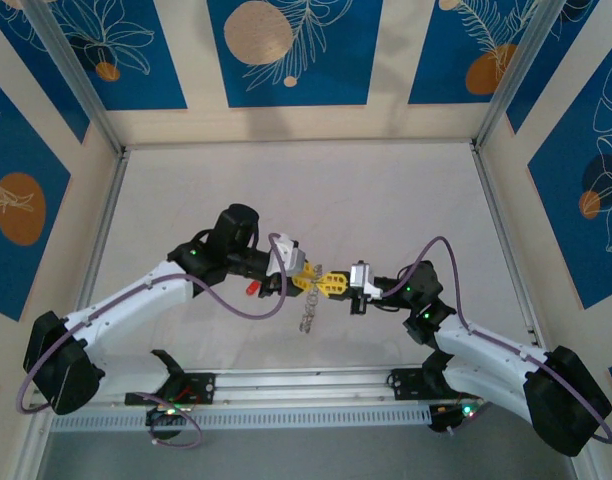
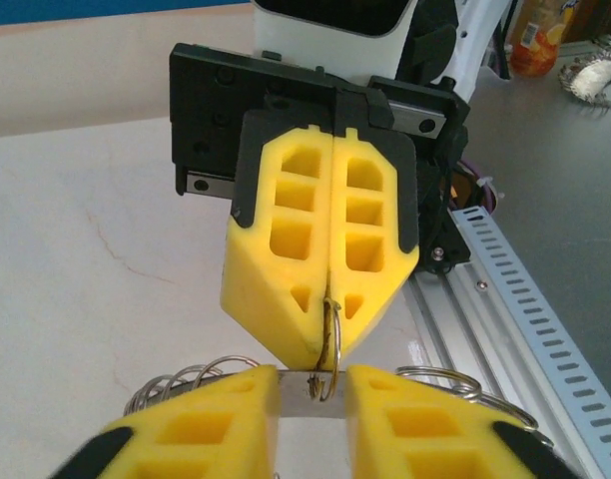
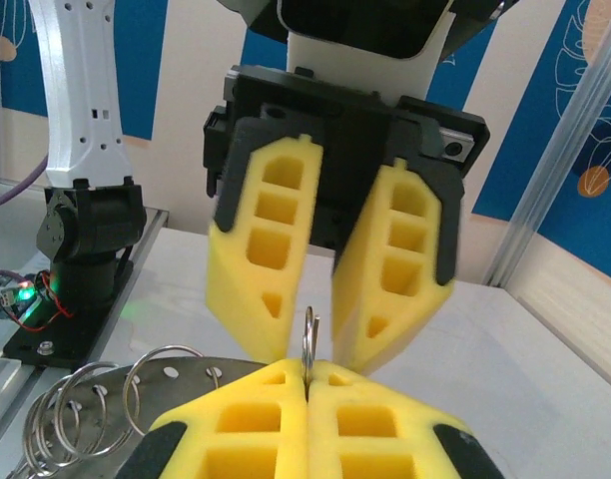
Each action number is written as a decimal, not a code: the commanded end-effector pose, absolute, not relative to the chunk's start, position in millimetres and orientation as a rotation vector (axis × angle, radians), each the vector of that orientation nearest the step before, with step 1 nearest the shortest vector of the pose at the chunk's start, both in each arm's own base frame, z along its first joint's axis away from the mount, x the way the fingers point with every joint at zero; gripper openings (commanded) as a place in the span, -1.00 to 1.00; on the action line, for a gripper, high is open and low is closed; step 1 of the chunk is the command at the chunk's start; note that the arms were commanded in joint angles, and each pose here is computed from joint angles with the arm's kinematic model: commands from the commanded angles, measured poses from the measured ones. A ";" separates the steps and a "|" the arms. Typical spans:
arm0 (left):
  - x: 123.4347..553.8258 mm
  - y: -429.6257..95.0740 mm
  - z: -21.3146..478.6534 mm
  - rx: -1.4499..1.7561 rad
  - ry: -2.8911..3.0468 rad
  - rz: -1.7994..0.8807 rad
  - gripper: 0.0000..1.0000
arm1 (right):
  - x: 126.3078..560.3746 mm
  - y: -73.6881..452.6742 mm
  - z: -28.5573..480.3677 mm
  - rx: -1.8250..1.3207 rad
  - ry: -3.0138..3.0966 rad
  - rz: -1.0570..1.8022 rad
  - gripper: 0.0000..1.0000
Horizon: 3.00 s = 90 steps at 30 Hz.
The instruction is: Put the keys on the keyring
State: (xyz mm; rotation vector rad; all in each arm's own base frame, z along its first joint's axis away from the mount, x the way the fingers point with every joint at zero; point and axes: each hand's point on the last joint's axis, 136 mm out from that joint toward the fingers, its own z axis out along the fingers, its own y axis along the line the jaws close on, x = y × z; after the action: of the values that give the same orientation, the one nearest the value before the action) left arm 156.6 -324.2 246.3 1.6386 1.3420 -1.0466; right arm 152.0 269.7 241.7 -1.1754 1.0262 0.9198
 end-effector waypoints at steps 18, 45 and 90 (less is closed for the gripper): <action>166.9 -315.9 248.4 1.710 1.451 -0.833 -1.00 | 164.0 261.6 229.9 -1.152 1.145 0.796 -0.70; 163.9 -326.8 229.3 1.898 1.523 -0.676 -1.00 | 170.4 280.9 215.3 -1.178 1.224 0.819 -0.54; 245.6 -176.8 78.6 0.063 2.999 -0.446 0.31 | 148.1 264.7 198.3 -1.423 0.912 0.597 -1.00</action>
State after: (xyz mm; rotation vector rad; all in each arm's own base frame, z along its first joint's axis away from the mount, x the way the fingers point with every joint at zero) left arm 258.2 -202.5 112.6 0.3587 2.7586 -0.6221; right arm 140.6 264.2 190.9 -1.4516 0.8872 0.6040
